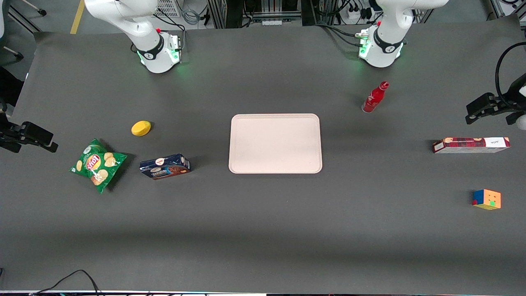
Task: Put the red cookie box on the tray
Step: 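Move the left gripper over the red plaid cookie box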
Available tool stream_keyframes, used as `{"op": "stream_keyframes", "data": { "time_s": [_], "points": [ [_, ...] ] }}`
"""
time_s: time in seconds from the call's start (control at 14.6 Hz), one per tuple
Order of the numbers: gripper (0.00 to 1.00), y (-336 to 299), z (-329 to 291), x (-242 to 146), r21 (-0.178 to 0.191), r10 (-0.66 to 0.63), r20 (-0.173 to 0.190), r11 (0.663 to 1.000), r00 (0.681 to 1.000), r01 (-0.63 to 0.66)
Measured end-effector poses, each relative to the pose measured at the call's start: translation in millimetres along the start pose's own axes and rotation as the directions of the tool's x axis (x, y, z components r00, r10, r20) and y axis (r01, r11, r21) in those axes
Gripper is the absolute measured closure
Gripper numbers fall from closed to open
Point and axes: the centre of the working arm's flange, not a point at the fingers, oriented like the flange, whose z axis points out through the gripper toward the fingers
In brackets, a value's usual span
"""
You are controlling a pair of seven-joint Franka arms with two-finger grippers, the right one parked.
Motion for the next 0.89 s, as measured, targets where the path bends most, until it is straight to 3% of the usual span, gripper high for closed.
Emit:
{"op": "stream_keyframes", "data": {
  "time_s": [0.62,0.89],
  "points": [
    [0.0,0.1,3.4,-1.9,-0.002,0.001,0.026,1.0,1.0,-0.001],
    [0.0,0.0,9.4,-7.8,-0.009,0.035,0.086,0.999,0.996,-0.035]
  ]
}}
